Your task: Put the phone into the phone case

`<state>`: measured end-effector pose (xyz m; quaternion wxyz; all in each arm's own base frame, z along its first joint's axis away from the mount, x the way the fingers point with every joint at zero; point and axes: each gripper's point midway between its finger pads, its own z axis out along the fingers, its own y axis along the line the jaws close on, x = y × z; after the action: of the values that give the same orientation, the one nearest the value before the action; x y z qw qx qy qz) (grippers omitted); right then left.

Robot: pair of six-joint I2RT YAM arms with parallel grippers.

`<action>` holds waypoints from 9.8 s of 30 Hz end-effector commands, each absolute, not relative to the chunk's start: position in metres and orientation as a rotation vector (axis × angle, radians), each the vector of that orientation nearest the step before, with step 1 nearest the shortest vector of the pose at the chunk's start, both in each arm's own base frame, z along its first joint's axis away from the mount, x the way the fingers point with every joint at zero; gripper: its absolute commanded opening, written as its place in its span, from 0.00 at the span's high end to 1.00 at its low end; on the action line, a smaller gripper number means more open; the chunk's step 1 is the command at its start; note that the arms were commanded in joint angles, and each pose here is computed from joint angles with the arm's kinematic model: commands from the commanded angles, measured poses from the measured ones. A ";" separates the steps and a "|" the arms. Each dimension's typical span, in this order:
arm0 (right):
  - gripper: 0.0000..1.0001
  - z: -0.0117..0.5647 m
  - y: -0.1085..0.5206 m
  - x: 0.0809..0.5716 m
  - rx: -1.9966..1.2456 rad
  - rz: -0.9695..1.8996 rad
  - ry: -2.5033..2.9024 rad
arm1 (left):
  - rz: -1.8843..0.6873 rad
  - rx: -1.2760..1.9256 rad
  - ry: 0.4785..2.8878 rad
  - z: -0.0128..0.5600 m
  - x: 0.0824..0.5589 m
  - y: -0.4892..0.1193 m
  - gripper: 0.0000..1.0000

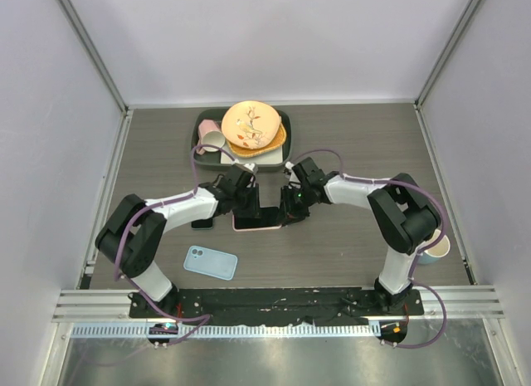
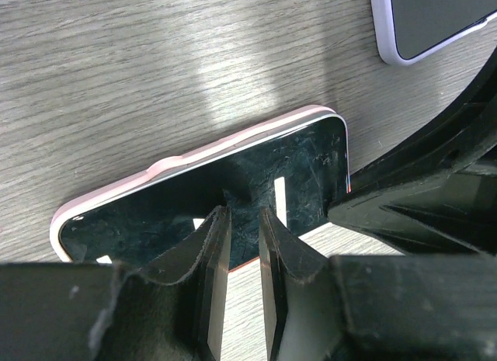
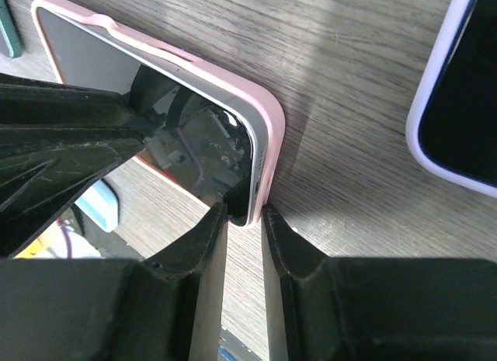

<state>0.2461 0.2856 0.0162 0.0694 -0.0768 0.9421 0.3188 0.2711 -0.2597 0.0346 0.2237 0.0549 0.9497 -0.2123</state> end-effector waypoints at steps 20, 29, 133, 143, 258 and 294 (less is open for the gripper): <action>0.99 -0.012 0.274 0.249 -0.609 0.096 2.599 | -0.384 0.190 2.791 -0.009 0.245 -0.228 0.74; 0.68 0.075 0.321 0.257 -0.536 0.721 2.417 | -0.392 0.178 2.795 -0.012 0.245 -0.229 0.74; 0.48 0.143 0.247 0.289 -0.130 0.957 2.207 | -0.792 -0.183 2.447 0.070 0.267 -0.179 0.32; 0.44 0.152 0.238 0.284 -0.117 0.984 2.168 | -0.848 -0.237 2.537 0.026 0.273 -0.184 0.44; 0.57 0.048 0.251 0.251 -0.759 -0.016 2.447 | -0.453 -0.422 2.353 0.096 0.278 -0.113 0.23; 0.48 0.098 0.279 0.266 -0.630 0.366 2.358 | -0.708 -0.216 2.485 0.061 0.356 -0.175 0.36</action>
<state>0.2611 0.2705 0.0846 0.3135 -0.2545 0.9085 0.1079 0.3373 -0.1578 0.0363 0.2356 -0.1080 0.9386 -0.2278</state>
